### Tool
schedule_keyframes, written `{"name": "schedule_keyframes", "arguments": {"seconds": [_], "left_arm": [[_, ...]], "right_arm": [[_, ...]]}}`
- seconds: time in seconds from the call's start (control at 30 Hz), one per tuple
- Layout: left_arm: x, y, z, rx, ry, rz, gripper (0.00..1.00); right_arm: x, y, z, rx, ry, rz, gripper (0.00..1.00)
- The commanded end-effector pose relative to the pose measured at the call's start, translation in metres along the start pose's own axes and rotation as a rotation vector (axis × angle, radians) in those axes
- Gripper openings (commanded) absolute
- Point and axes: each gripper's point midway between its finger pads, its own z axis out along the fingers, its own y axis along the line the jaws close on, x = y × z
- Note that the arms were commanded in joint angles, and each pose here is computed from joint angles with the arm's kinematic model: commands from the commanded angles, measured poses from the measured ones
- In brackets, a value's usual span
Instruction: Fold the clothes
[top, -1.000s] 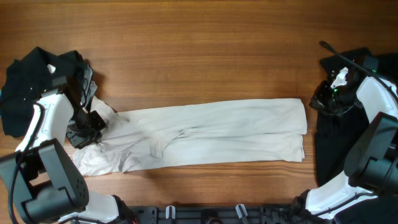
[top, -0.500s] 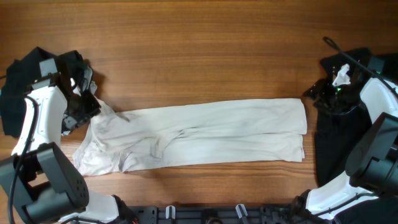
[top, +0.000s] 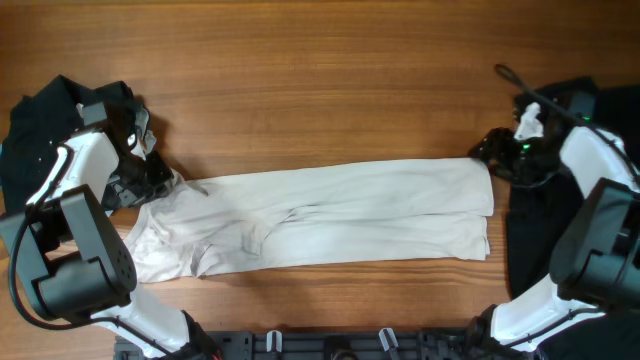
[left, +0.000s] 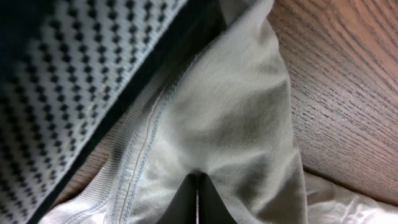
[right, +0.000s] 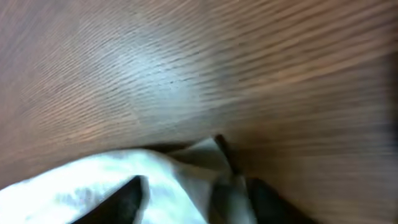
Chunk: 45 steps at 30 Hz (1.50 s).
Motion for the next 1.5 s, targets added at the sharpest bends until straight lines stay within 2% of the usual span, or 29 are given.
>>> {"name": "schedule_keyframes", "arguments": {"seconds": [0.0,0.13,0.27,0.43,0.53,0.57,0.63,0.73,0.8,0.93,1.03,1.1,1.2,1.23,1.27,1.37,1.47], "left_arm": [[0.006,0.001,0.003,0.010,0.026,-0.002,0.04],[0.000,-0.001,-0.005,0.016,0.001,0.000,0.04],[-0.008,-0.004,-0.018,0.026,-0.042,0.005,0.04],[-0.010,-0.011,-0.021,0.064,-0.048,0.005,0.04],[-0.003,-0.042,-0.025,0.244,-0.013,0.054,0.19],[0.000,-0.050,-0.027,0.287,-0.008,0.096,0.31],[0.002,-0.047,-0.024,0.266,-0.002,0.124,0.45],[0.002,-0.039,-0.019,0.219,0.004,0.120,0.48],[0.003,-0.031,-0.015,0.177,0.003,0.118,0.49],[-0.002,-0.026,-0.003,0.151,-0.026,0.122,0.39],[-0.005,-0.028,-0.002,0.165,-0.043,0.121,0.16],[-0.005,-0.028,-0.002,0.165,-0.042,0.121,0.04],[-0.006,-0.028,-0.002,0.165,-0.048,0.123,0.04],[-0.008,-0.028,-0.002,0.164,-0.057,0.124,0.12],[-0.011,-0.027,-0.002,0.153,-0.069,0.126,0.30],[-0.018,-0.029,-0.002,0.159,-0.099,0.131,0.32],[-0.020,-0.030,-0.001,0.167,-0.110,0.133,0.27]], "right_arm": [[0.001,-0.019,0.008,0.115,-0.008,0.060,0.07],[-0.021,-0.038,-0.011,0.134,-0.082,0.181,0.04],[-0.025,-0.049,-0.023,0.111,-0.106,0.226,0.04],[-0.026,-0.041,-0.023,0.060,-0.103,0.191,0.04],[-0.027,-0.041,-0.023,0.059,-0.107,0.208,0.05],[-0.027,-0.041,-0.023,0.058,-0.106,0.217,0.05],[-0.026,-0.041,-0.023,0.058,-0.104,0.218,0.05],[-0.025,-0.041,-0.022,0.059,-0.097,0.221,0.05],[-0.023,-0.041,-0.022,0.059,-0.093,0.223,0.05],[-0.023,-0.041,-0.022,0.059,-0.093,0.230,0.05],[-0.023,-0.041,-0.022,0.059,-0.093,0.230,0.05],[-0.023,-0.041,-0.022,0.059,-0.093,0.230,0.05],[-0.023,-0.041,-0.022,0.059,-0.093,0.230,0.05],[-0.023,-0.041,-0.022,0.059,-0.093,0.230,0.05],[-0.023,-0.041,-0.022,0.059,-0.093,0.230,0.04],[-0.023,-0.041,-0.022,0.059,-0.093,0.230,0.05],[-0.023,-0.041,-0.022,0.059,-0.093,0.230,0.05]]}}
